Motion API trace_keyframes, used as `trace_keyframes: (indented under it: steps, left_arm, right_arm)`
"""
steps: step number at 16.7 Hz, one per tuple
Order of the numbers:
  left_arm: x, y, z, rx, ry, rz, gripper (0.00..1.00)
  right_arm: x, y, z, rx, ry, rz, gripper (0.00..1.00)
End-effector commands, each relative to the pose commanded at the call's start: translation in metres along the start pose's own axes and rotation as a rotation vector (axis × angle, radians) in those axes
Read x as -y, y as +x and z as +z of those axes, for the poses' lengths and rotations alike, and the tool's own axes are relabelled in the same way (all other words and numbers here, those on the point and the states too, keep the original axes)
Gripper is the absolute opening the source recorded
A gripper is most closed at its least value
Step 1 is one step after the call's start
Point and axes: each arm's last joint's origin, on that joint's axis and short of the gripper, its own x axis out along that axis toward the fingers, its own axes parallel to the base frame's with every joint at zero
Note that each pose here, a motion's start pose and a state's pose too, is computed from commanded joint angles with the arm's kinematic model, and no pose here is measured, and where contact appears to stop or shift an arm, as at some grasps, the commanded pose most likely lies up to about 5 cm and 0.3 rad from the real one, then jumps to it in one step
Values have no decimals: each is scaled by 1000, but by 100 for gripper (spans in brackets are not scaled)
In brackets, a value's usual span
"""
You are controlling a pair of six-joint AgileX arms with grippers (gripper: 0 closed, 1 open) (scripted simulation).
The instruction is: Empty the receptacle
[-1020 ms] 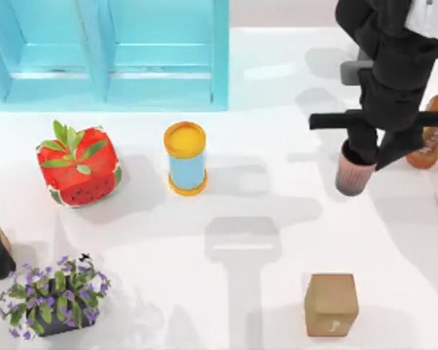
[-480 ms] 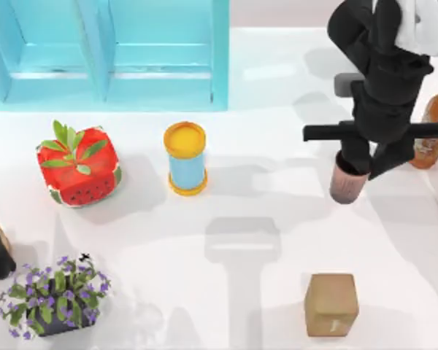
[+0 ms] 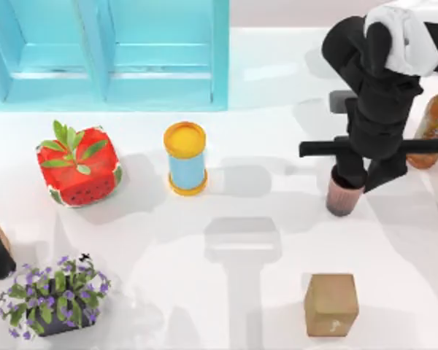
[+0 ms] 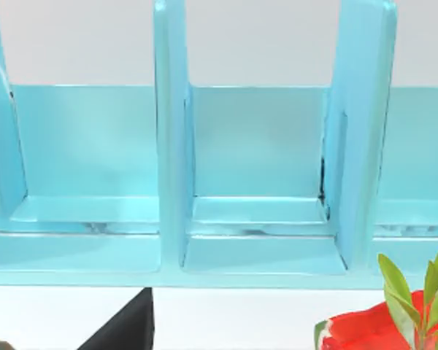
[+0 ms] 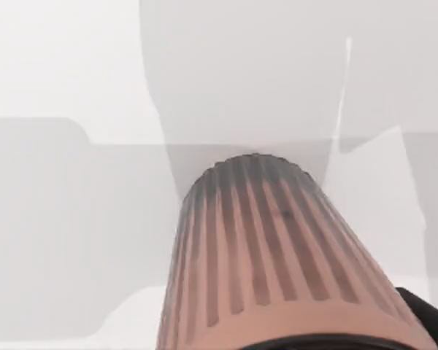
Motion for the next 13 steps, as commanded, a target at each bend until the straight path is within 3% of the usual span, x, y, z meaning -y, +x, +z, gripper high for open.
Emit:
trace_keyframes:
  steps: [12,13]
  left_arm:
    - [0,0,0,0,0,0,100]
    - [0,0,0,0,0,0,100]
  right_arm:
    - [0,0,0,0,0,0,98]
    - [0,0,0,0,0,0,100]
